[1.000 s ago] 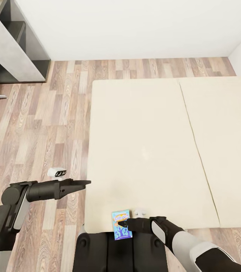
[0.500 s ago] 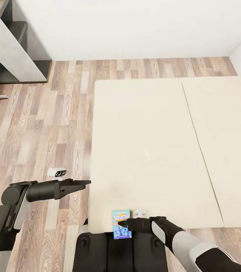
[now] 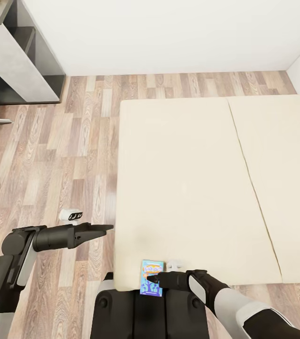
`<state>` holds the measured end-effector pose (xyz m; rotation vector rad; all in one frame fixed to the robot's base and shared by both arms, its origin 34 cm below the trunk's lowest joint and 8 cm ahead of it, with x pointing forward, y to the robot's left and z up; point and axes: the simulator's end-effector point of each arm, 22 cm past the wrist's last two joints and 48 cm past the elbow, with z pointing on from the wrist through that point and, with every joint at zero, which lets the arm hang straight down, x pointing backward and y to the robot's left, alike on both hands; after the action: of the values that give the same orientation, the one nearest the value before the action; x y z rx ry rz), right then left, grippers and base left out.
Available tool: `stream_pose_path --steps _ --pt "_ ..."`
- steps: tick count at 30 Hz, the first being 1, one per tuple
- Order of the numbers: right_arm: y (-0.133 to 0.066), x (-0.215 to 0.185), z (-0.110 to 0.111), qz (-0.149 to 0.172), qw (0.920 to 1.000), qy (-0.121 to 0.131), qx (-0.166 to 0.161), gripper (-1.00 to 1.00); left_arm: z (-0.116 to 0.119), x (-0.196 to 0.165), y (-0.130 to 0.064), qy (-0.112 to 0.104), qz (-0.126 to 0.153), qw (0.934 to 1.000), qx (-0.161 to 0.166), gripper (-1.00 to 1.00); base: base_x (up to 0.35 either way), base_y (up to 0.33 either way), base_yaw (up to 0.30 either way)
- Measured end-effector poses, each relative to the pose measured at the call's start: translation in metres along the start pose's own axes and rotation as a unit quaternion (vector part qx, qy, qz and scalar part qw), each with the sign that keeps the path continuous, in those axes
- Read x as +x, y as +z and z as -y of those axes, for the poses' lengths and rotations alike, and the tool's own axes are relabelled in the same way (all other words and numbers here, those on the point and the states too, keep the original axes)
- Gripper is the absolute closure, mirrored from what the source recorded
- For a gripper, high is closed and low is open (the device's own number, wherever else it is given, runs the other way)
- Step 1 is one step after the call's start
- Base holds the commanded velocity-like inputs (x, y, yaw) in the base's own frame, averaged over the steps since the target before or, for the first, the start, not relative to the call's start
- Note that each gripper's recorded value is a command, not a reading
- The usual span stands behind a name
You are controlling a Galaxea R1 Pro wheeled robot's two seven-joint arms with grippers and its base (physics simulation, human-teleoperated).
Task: Put all the toys in the child's room - the three board games (two on the bed and one on the table), the two jigsaw puzzles on the table, and the tennis ball on the table - inside the toy box on the table in the child's room.
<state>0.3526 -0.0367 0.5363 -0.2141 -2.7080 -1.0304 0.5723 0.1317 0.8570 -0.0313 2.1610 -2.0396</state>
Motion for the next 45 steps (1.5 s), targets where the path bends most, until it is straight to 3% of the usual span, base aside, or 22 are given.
stream_pose_path --steps 37,45 --pt "0.0 0.001 0.0 -0.001 1.0 -0.001 0.0 -1.0 0.0 0.0 0.0 0.0 0.0 1.0 0.0 -1.0 0.0 0.062 0.0" --pt "0.001 -0.014 -0.006 0.022 0.9996 -0.017 -0.004 -1.0 0.001 0.0 0.002 -0.001 0.002 1.0 0.003 -1.0 0.0 0.0 0.0"
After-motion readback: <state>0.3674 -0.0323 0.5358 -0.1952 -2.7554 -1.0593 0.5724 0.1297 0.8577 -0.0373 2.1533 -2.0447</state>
